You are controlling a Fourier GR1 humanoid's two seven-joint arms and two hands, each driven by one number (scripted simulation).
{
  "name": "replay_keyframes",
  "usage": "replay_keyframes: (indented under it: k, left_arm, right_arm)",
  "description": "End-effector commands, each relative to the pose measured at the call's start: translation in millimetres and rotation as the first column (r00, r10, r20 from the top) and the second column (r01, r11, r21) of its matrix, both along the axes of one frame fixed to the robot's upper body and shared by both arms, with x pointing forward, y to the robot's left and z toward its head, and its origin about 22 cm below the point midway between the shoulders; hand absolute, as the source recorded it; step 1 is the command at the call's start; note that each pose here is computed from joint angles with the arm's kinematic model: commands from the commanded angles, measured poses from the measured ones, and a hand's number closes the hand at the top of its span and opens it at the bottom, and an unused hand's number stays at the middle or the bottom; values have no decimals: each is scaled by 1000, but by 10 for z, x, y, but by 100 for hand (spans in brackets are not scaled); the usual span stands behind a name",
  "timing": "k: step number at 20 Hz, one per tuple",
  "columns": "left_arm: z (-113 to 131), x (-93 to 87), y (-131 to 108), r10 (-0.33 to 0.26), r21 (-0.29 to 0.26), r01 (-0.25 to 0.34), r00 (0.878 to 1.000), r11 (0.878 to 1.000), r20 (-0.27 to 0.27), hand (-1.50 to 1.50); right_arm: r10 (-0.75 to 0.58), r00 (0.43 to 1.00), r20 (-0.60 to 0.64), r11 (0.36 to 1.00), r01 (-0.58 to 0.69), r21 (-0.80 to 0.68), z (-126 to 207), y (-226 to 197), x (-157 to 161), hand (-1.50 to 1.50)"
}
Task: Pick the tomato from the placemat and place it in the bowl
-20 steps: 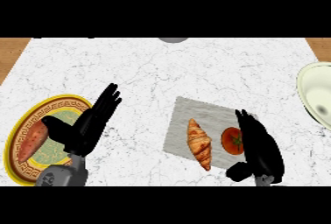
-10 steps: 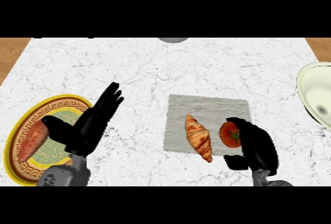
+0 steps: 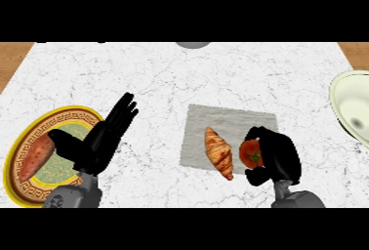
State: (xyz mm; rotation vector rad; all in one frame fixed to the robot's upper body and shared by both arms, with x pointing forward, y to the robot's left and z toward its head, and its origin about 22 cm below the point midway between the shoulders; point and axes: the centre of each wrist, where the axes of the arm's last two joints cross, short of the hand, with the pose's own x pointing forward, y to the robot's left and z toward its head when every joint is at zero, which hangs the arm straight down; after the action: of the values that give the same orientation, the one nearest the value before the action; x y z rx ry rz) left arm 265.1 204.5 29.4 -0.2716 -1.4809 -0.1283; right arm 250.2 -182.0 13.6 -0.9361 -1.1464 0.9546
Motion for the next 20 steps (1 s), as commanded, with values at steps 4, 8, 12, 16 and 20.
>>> replay_keyframes:
  k: [4,8,12,16,20]
  left_arm:
    - [-9,-91,-14,24,13,-24,1000,1000,9,0]
    - [-3,39,47,11,-5,-12,1000,1000,-3,0]
    - [-44,-7,18,9,-4,-9,1000,1000,3,0]
    - [-40,-12,-117,21,7,-21,1000,1000,12,0]
    - [-118,-54,-63,20,-1,-20,1000,1000,4,0]
  right_arm:
    - [21,1000,23,999,-20,-36,-91,139,-227,150]
    - [65,981,-181,991,-85,-107,-235,-655,-395,150]
    - [40,970,-238,971,-94,-218,-81,-885,-404,150]
    - [-29,994,-104,968,2,-253,351,-944,-516,150]
    - [3,1000,-4,987,-3,-158,894,-854,-823,150]
